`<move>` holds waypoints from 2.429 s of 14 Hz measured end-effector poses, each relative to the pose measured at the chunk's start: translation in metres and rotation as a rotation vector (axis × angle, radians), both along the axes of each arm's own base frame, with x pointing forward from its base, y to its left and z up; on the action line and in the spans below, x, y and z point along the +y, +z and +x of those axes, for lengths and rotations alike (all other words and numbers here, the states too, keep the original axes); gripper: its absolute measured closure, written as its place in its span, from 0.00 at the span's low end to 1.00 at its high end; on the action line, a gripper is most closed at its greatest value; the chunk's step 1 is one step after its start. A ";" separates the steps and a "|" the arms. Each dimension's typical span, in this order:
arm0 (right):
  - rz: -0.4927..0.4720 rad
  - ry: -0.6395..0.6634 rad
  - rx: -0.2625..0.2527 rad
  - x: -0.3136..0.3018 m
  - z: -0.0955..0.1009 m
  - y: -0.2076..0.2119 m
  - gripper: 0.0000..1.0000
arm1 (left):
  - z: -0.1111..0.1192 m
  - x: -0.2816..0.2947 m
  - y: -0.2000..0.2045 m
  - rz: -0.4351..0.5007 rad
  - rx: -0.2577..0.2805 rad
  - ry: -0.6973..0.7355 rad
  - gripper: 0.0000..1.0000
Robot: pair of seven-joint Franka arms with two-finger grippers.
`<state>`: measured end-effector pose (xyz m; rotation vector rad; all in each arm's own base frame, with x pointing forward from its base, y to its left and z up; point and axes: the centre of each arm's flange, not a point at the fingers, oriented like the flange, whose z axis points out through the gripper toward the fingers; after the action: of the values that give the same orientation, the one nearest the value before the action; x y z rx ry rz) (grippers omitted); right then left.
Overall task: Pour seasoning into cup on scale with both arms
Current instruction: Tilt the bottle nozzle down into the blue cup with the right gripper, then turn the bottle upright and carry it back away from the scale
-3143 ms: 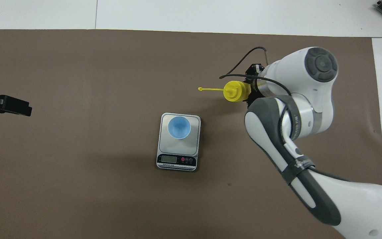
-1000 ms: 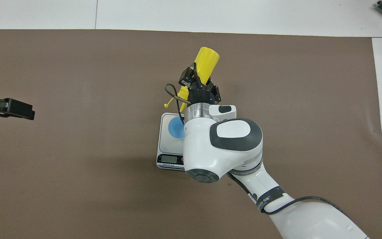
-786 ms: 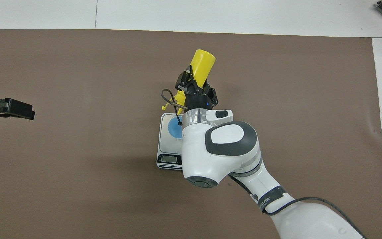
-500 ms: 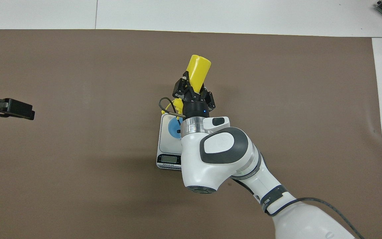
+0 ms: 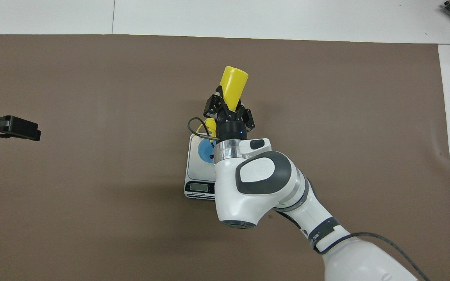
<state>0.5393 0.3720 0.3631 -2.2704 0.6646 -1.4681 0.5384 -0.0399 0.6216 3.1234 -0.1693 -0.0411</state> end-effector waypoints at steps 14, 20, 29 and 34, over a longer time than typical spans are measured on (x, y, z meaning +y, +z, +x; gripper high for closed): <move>0.425 -0.169 0.159 -0.047 0.026 0.072 0.43 | 0.000 0.000 0.000 0.000 0.000 0.000 0.00; 0.692 -0.348 0.266 -0.045 0.032 0.094 0.43 | 0.000 0.000 0.000 0.000 0.000 0.000 0.00; 0.833 -0.616 0.519 -0.061 0.032 0.151 0.43 | 0.000 0.000 0.000 0.000 0.000 0.000 0.00; 0.745 -0.653 0.737 -0.126 0.045 0.154 0.43 | 0.000 0.000 0.000 0.000 0.000 0.000 0.00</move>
<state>0.5845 0.2464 0.5175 -1.9717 1.9162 -0.3336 0.5384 -0.0399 0.6216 3.1234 -0.1691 -0.0412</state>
